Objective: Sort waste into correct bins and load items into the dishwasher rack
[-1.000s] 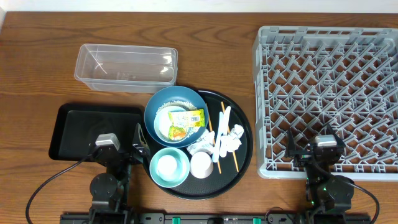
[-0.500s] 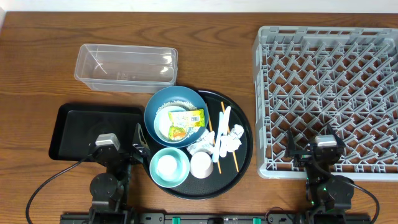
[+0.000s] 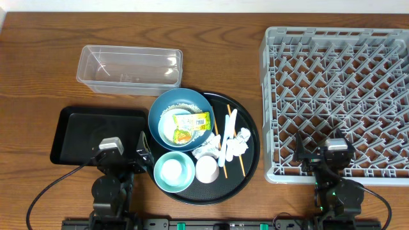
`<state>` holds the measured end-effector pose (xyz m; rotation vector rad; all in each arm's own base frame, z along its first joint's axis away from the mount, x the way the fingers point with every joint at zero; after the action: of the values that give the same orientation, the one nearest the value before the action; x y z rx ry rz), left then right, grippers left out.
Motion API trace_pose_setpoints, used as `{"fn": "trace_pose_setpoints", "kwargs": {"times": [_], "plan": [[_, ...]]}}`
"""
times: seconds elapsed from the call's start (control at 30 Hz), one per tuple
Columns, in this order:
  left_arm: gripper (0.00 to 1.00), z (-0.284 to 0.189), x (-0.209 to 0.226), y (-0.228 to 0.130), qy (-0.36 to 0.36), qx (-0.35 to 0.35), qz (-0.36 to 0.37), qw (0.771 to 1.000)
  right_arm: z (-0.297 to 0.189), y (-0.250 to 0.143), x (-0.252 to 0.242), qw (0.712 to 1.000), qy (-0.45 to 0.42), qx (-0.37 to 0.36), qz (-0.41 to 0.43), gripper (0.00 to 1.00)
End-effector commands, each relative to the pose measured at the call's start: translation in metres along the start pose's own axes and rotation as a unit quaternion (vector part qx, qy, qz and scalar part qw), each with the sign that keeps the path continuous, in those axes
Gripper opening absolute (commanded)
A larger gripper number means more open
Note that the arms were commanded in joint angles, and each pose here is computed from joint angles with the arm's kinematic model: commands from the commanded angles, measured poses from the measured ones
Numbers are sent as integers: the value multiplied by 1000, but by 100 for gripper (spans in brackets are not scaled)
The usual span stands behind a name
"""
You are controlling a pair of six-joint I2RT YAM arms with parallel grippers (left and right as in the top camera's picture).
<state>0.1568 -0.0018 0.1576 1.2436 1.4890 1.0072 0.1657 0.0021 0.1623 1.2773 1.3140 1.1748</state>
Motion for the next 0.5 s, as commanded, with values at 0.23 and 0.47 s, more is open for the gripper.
{"fn": "trace_pose_setpoints", "kwargs": {"times": [0.23, 0.47], "plan": [[98, 0, -1, 23, 22, 55, 13, 998, -2, 34, -4, 999, -20, 38, 9, 99], [98, 12, -9, 50, 22, 123, 19, 992, 17, 67, -5, 996, -18, 89, 10, 99]]}}
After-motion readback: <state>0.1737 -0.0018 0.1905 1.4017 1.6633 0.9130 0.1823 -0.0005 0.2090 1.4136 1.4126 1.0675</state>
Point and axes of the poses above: each gripper's point midway between its finger pads, its own z axis out along the fingers, its own x axis along the line the jaws close on, y = z × x, the point moved 8 cm from there along -z, back along the fingers, and after that the axes turned 4 degrees about z, right-handed, at the moved point
